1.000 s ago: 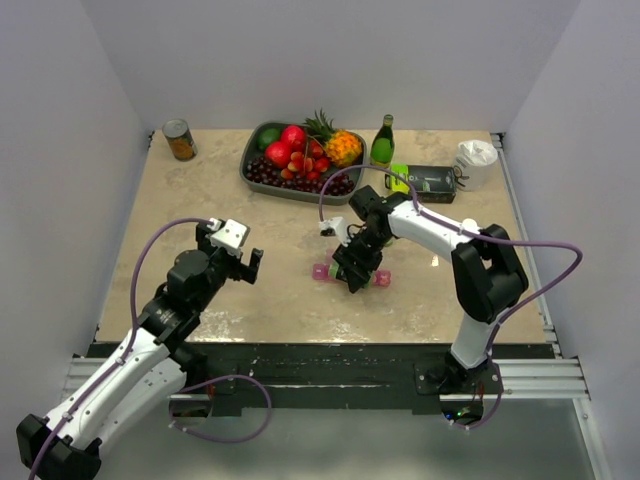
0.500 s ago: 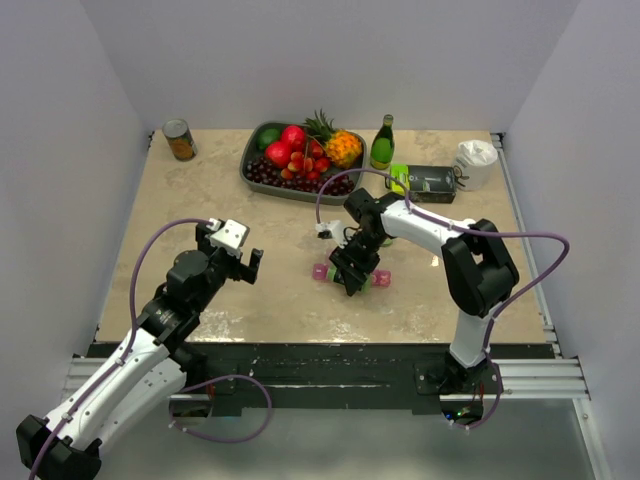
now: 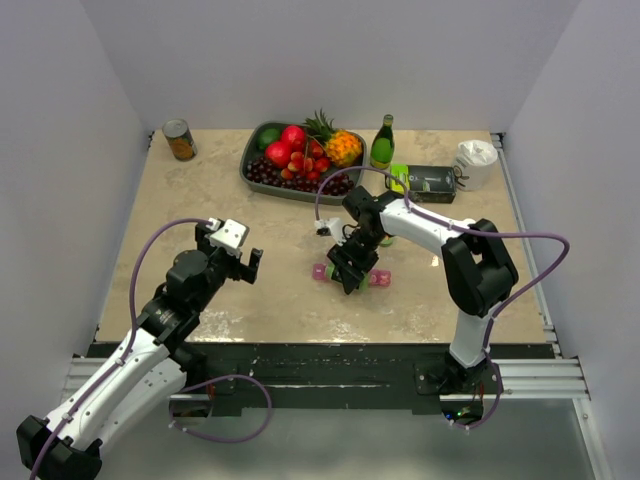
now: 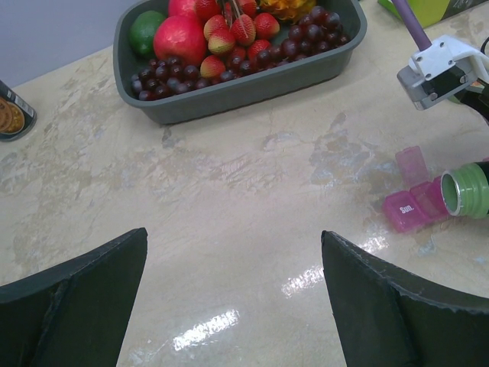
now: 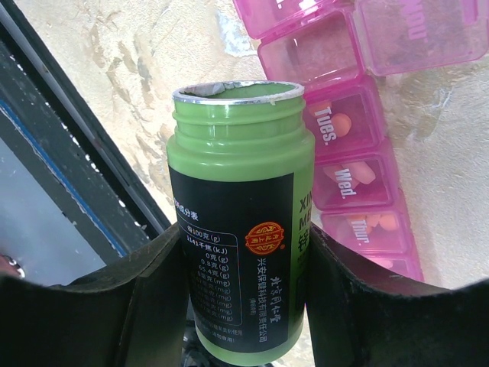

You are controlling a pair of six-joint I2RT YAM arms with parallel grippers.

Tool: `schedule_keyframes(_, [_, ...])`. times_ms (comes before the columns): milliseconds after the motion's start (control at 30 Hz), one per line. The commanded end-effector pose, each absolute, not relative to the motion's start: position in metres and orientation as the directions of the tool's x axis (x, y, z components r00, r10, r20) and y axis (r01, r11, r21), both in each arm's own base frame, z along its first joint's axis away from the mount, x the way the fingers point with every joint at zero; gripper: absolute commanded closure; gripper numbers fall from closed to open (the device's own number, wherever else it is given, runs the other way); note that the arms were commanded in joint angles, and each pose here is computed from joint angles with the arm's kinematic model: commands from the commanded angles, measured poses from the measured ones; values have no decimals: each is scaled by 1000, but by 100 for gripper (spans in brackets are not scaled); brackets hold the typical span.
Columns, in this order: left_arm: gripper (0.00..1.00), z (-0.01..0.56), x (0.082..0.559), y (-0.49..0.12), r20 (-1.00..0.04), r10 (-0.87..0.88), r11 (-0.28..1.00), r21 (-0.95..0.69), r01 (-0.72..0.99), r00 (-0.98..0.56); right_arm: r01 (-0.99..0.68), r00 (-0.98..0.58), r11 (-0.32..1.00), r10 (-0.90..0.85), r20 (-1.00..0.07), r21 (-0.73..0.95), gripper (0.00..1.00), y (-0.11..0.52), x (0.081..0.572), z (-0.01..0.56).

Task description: Sort the pills into containers

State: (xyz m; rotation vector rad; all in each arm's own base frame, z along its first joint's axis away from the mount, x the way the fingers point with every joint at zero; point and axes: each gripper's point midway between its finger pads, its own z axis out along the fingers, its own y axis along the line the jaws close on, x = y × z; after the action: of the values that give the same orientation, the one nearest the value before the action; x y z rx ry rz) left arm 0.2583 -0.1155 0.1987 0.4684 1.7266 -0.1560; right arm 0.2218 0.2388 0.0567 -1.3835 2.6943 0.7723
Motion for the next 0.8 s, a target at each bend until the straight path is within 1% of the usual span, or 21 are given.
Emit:
schedule_keyframes(0, [1, 211, 262, -115, -972, 217, 907, 168, 387, -87, -751, -625, 488, -744, -237, 445, 100, 248, 221, 67])
schedule_keyframes(767, [1, 211, 263, -114, -972, 219, 907, 169, 386, -88, -708, -670, 545, -718, -186, 449, 100, 250, 222, 64])
